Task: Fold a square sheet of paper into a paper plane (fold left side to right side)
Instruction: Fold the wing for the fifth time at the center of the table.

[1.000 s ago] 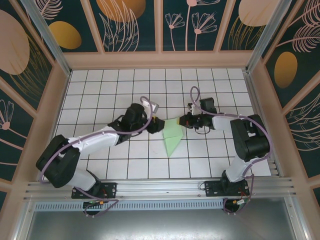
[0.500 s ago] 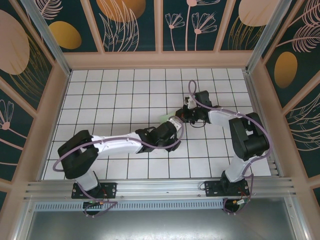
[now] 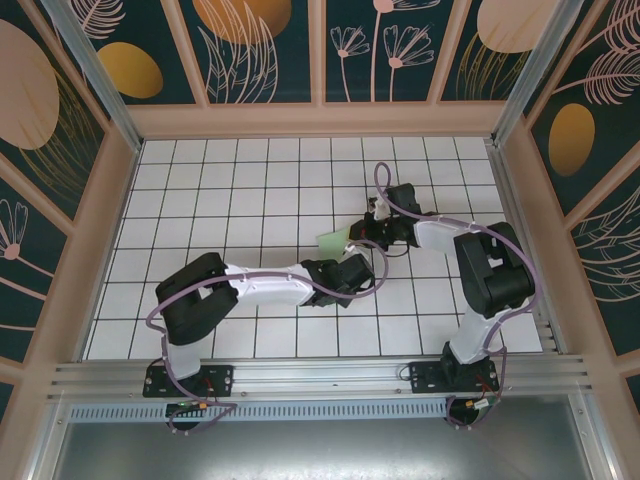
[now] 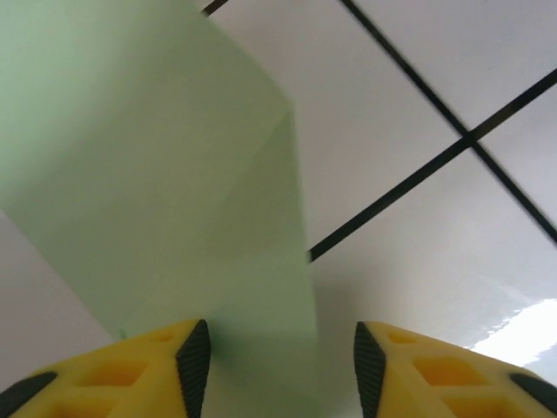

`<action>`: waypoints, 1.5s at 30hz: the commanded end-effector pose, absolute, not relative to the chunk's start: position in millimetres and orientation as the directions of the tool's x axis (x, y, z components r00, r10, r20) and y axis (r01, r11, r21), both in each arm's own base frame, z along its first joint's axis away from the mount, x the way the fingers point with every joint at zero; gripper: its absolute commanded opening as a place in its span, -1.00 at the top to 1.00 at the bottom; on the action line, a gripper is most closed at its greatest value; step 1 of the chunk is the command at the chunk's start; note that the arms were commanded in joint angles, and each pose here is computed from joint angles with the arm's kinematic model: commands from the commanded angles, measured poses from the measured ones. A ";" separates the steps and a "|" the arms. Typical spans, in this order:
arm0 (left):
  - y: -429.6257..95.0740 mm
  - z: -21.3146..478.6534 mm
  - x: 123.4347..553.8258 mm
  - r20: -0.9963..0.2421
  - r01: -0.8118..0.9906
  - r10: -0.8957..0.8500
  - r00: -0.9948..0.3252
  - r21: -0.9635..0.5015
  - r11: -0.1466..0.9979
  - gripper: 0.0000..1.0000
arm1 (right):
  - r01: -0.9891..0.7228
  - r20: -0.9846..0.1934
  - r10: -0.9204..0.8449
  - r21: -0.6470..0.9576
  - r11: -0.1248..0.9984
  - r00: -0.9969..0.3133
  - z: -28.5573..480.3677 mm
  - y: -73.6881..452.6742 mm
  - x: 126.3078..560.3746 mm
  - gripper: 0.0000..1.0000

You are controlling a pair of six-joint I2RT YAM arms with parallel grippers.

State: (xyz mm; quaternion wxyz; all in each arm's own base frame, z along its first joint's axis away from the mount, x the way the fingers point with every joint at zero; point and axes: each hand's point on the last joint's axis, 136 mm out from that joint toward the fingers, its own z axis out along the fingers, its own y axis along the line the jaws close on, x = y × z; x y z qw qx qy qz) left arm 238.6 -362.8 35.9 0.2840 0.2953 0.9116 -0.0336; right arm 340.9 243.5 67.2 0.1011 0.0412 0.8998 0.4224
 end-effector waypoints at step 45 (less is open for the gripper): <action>-379.2 52.4 264.5 -0.557 0.494 0.239 -0.795 -0.367 0.789 1.00 | -0.066 -0.487 0.337 0.640 0.766 -0.806 120.4 145.3 334.0 -0.19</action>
